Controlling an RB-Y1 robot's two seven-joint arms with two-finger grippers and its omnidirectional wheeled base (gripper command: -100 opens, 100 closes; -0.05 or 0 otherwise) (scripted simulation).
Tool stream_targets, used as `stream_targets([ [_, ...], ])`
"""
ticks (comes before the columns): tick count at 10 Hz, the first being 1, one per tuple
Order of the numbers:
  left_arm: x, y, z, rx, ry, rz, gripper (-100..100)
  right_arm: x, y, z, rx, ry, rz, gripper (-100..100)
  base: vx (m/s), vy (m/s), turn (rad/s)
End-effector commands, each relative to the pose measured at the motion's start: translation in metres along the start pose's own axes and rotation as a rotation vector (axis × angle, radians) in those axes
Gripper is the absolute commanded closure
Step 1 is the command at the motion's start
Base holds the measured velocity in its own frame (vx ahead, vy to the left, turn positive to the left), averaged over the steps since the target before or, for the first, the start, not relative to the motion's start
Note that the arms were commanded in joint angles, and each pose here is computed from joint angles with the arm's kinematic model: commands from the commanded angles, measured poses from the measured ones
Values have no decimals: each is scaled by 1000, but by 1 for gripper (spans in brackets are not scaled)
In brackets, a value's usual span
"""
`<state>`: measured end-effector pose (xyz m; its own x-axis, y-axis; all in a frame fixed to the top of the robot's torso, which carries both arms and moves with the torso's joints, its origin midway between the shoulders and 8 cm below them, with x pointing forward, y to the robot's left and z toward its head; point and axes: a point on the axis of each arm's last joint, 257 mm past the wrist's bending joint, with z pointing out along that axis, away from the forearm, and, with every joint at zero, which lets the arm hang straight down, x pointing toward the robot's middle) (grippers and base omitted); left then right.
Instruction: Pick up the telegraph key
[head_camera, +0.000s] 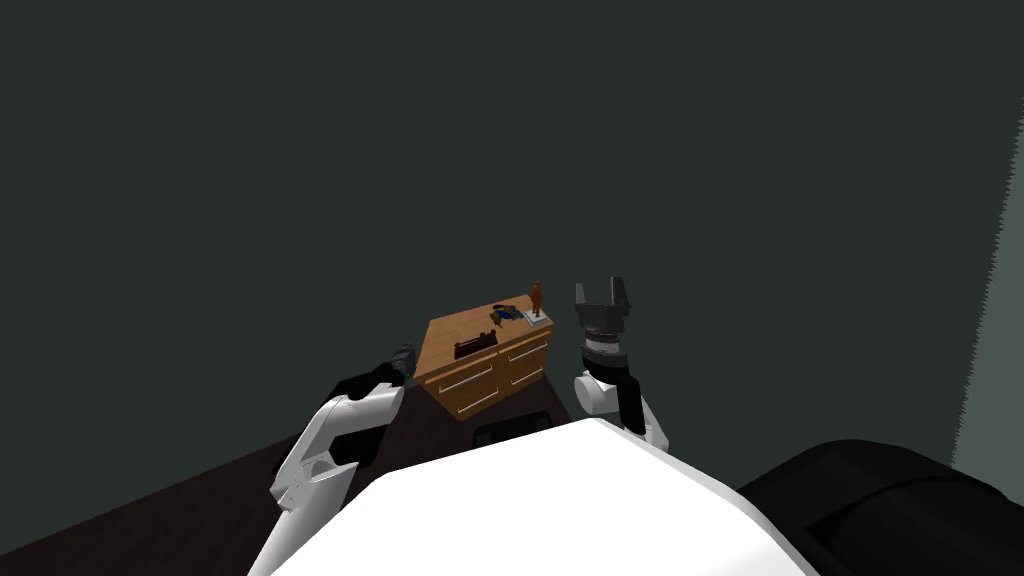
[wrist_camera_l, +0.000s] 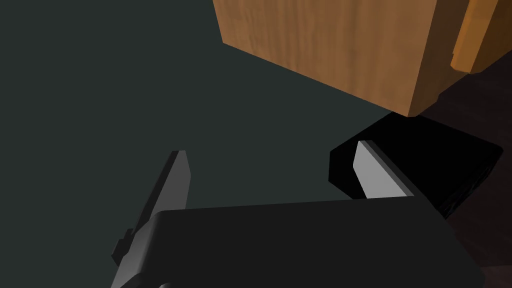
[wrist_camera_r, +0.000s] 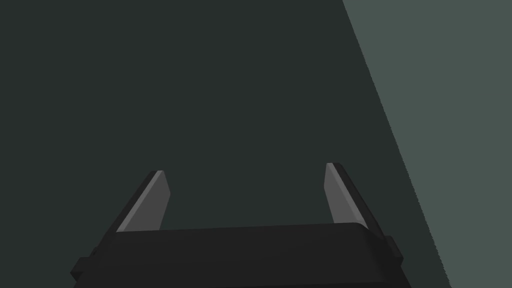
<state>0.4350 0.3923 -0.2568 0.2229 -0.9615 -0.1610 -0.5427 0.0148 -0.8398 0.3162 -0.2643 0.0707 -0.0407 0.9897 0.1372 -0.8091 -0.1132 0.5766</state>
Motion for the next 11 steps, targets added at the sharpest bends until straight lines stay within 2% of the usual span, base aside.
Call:
stream_targets([
  [1, -2, 2, 7, -39, -6, -38, -100, 0, 0, 0, 0, 0, 0, 0, -7, -12, -185],
  [2, -4, 9, 7, -64, -11, -38, -100, 0, 0, 0, 0, 0, 0, 0, -5, -7, -138],
  [3, -4, 6, 12, -82, -11, -75, -100, 0, 0, 0, 0, 0, 0, 0, -3, -16, -215],
  [5, -6, 17, 10, -124, -21, -75, -100, 0, 0, 0, 0, 0, 0, 0, 0, -9, -42],
  [6, -7, 16, 15, -150, -22, -113, -100, 0, 0, 0, 0, 0, 0, 0, 2, -18, -216],
  [7, -8, 23, 14, -178, -29, -112, -100, 0, 0, 0, 0, 0, 0, 0, 1, -10, -132],
  [8, -7, 21, 18, -198, -28, -150, -100, 0, 0, 0, 0, 0, 0, 0, 7, -19, -195],
  [9, -9, 28, 16, -228, -35, -149, -100, 0, 0, 0, 0, 0, 0, 0, 7, -15, -126],
  [10, -7, 27, 20, -251, -34, -186, -100, 0, 0, 0, 0, 0, 0, 0, 7, -25, -238],
  [11, -8, 33, 18, -277, -40, -186, -100, 0, 0, 0, 0, 0, 0, 0, 7, -16, -106],
])
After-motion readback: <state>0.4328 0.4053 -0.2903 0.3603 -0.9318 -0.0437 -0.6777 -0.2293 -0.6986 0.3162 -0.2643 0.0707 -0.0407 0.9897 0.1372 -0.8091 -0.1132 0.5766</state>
